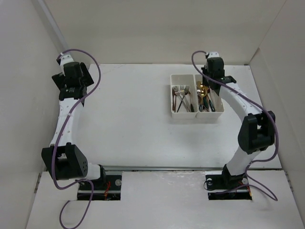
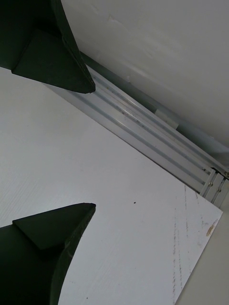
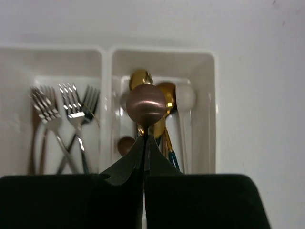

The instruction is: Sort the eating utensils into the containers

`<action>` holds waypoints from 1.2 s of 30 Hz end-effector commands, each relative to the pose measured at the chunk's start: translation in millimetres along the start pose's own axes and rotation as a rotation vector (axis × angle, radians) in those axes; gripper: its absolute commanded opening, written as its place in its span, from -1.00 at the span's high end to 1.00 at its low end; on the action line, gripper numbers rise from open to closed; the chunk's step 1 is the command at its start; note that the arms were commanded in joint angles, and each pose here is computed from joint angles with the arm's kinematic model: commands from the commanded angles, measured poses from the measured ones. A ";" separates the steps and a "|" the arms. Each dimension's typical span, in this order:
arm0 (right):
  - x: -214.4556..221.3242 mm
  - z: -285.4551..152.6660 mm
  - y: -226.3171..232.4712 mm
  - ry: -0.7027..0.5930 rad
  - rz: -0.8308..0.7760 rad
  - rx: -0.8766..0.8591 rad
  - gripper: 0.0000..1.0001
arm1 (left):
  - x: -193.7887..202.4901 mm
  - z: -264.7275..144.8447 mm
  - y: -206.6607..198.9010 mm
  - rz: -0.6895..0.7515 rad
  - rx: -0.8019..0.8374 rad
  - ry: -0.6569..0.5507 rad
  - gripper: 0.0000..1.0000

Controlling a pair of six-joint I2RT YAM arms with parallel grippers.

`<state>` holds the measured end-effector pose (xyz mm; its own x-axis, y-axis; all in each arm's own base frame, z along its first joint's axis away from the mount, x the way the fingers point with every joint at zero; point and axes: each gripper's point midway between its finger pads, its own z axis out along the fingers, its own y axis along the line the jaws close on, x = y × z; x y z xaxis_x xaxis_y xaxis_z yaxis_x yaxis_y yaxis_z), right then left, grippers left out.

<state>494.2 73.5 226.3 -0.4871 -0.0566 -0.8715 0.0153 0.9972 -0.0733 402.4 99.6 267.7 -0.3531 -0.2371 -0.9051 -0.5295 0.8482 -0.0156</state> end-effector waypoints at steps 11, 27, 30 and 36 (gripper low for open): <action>42.8 19.0 -42.1 0.178 -0.092 0.104 -0.30 | -18.4 -9.6 11.0 -0.017 -0.016 -0.061 -0.98; -14.4 -217.2 -285.9 -0.469 0.608 1.105 -1.00 | -14.5 -4.4 14.5 -0.018 -0.028 -0.053 -0.98; 14.9 -250.3 -298.0 -0.477 0.631 1.296 -1.00 | -12.3 -0.7 17.6 -0.018 -0.038 -0.045 -0.98; 30.7 -281.2 -294.6 -0.594 0.750 1.322 -1.00 | -9.4 2.1 15.0 -0.023 -0.031 -0.035 -0.98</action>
<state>250.9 -206.0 338.5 0.2009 0.1258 -0.9715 0.9556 0.1933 0.2226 398.6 113.3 267.2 -0.3511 -0.2402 -0.9050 -0.5544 0.8322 -0.0058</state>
